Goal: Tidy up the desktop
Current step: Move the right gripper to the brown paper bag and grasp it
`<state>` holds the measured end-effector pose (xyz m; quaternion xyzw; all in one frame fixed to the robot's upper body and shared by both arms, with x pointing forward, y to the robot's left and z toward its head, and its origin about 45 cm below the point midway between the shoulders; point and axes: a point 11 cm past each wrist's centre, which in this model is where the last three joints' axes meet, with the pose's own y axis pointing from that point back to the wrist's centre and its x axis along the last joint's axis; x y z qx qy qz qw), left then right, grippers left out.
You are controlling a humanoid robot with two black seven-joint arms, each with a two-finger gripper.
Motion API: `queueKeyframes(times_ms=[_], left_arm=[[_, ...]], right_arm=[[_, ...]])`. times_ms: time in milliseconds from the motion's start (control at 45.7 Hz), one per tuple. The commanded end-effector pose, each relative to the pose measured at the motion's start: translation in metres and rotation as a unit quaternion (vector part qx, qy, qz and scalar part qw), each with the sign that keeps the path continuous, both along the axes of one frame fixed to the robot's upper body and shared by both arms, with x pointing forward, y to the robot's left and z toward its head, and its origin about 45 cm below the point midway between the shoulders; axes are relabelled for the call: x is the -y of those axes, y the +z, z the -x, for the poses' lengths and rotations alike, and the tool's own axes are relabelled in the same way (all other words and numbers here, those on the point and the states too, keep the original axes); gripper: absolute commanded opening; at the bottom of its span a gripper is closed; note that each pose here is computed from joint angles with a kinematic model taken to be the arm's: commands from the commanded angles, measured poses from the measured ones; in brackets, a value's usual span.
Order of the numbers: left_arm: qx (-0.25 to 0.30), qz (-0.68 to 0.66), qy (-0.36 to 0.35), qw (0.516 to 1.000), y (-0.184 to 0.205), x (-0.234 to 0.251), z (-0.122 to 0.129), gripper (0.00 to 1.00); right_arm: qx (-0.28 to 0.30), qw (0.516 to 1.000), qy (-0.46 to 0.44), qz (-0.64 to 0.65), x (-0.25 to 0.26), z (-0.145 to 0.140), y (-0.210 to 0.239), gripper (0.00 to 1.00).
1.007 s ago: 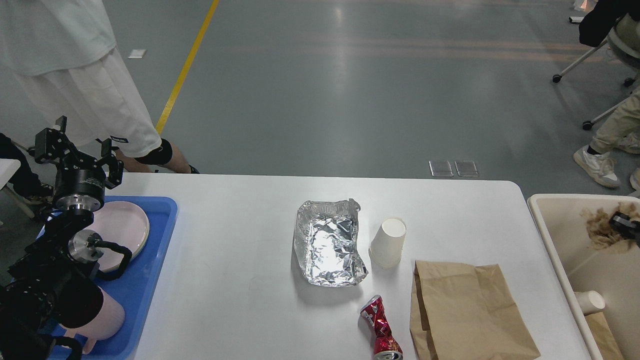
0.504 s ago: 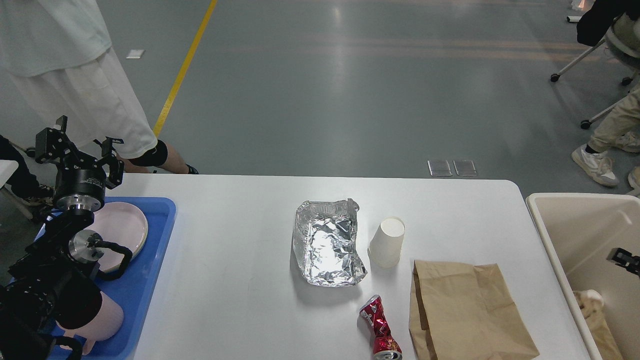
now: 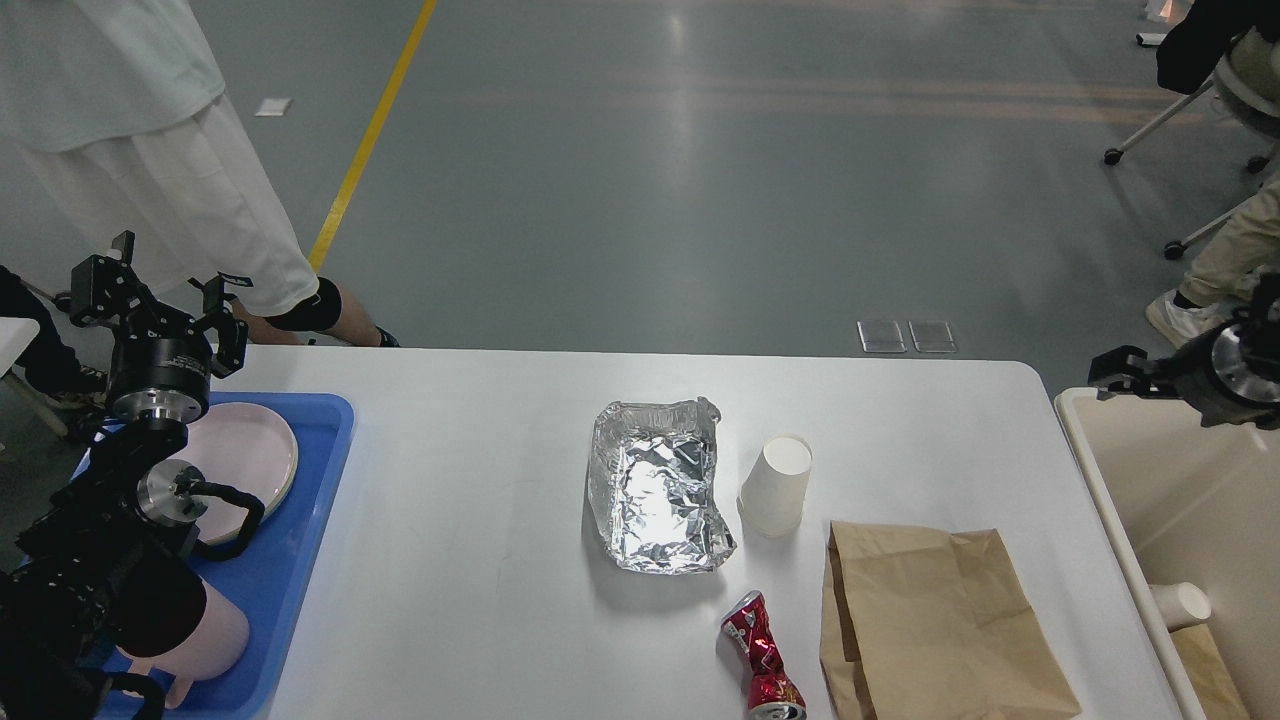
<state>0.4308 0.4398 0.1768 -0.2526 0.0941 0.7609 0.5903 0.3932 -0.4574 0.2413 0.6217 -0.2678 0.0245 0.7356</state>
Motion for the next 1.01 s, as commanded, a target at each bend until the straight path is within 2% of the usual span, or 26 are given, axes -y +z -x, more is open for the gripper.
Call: queueKeyframes(times_ms=[0, 175, 263, 328, 504, 591, 788, 985], left_arm=[[0.000, 0.000, 0.000, 1.000, 0.000, 0.000, 0.000, 0.97], [0.001, 0.000, 0.001, 1.000, 0.000, -0.001, 0.000, 0.97], [0.001, 0.000, 0.000, 1.000, 0.000, 0.000, 0.000, 0.97], [0.000, 0.000, 0.000, 1.000, 0.000, 0.000, 0.000, 0.97], [0.000, 0.000, 0.000, 1.000, 0.000, -0.001, 0.000, 0.97], [0.000, 0.000, 0.000, 1.000, 0.000, 0.000, 0.000, 0.97], [0.000, 0.000, 0.000, 1.000, 0.000, -0.001, 0.000, 0.97], [0.001, 0.000, 0.001, 1.000, 0.000, -0.001, 0.000, 0.97]], right_arm=[[-0.064, 0.996, 0.045, -0.042, -0.051, -0.009, 0.048, 1.00], [-0.180, 0.976, 0.107, -0.056, -0.110, 0.000, 0.083, 1.00], [-0.196, 0.971, 0.121, -0.059, -0.123, 0.003, 0.078, 1.00], [-0.197, 0.971, 0.119, -0.061, -0.123, 0.004, 0.060, 1.00], [-0.167, 0.980, 0.101, -0.048, -0.102, 0.020, -0.025, 1.00], [-0.189, 0.975, 0.110, -0.043, -0.105, 0.031, -0.047, 1.00], [-0.227, 0.961, 0.156, -0.023, -0.121, 0.044, -0.066, 1.00], [-0.281, 0.937, 0.206, 0.015, -0.127, 0.069, -0.117, 1.00]])
